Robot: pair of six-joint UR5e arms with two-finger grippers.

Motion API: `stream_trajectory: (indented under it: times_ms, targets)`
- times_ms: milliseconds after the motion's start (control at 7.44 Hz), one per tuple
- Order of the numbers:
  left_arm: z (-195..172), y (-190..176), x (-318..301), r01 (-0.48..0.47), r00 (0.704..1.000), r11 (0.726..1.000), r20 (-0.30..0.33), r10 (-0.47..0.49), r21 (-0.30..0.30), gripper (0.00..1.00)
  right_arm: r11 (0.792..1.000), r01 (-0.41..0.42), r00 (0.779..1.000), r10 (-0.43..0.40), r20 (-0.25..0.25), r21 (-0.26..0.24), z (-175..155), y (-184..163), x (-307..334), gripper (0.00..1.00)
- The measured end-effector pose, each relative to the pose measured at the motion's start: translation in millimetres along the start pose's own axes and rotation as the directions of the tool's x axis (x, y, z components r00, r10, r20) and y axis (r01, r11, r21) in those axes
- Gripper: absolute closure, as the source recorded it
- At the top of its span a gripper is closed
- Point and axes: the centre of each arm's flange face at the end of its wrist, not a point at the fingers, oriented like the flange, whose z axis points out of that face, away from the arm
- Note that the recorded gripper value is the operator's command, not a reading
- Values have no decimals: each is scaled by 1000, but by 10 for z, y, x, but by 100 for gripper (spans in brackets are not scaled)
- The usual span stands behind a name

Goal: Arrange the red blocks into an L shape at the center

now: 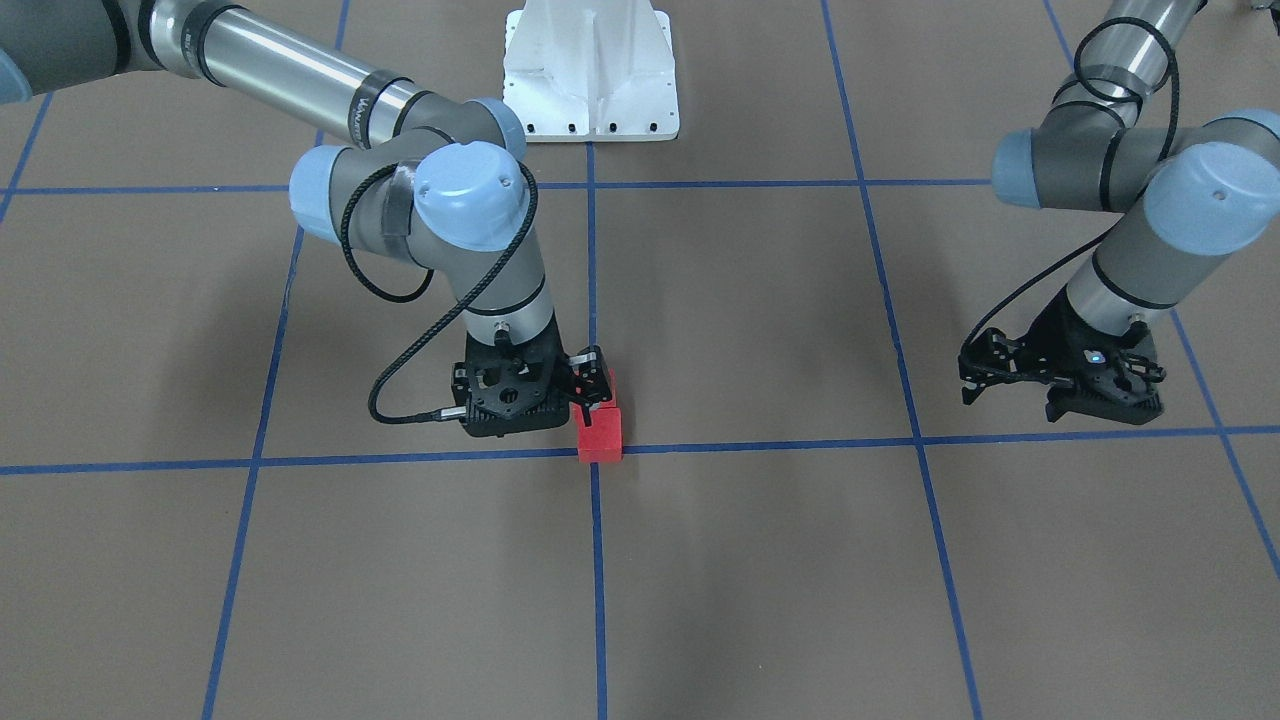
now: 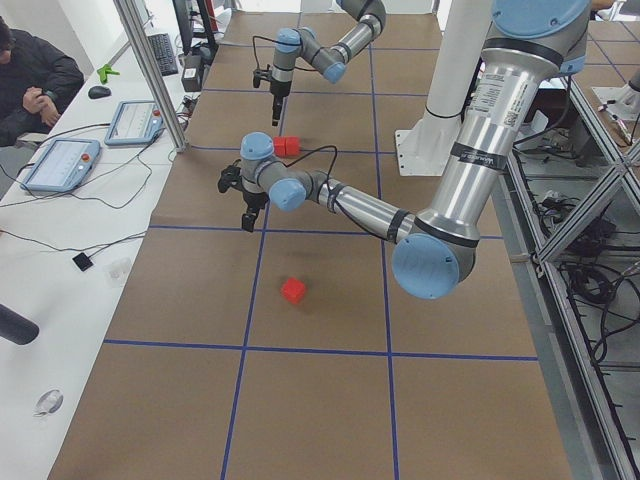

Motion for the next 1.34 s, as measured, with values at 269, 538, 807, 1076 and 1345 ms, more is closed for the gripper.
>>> stream_trajectory:
  times_ms: [269,538,807,1076,1345]
  targets:
    - [-47,499,-615,-10,999,1000,-39,10,7,0,1000,5,1000,-5,-3,-14,-60,-56,470,1]
    - [-149,1003,-1240,-26,999,1000,-38,26,17,0,1000,0,1000,0,1,-27,-84,-34,698,1]
    - [-173,1053,-1384,7,999,1000,-40,-7,0,0,999,-3,1000,3,-3,-33,-48,0,783,1]
    - [-217,721,-1116,64,995,994,-64,-70,-91,0,999,-4,1000,3,-8,-37,-14,21,831,1]
    - [-200,628,-985,-4,997,988,-76,-8,-155,0,999,-3,1000,3,-14,-41,26,50,855,1]
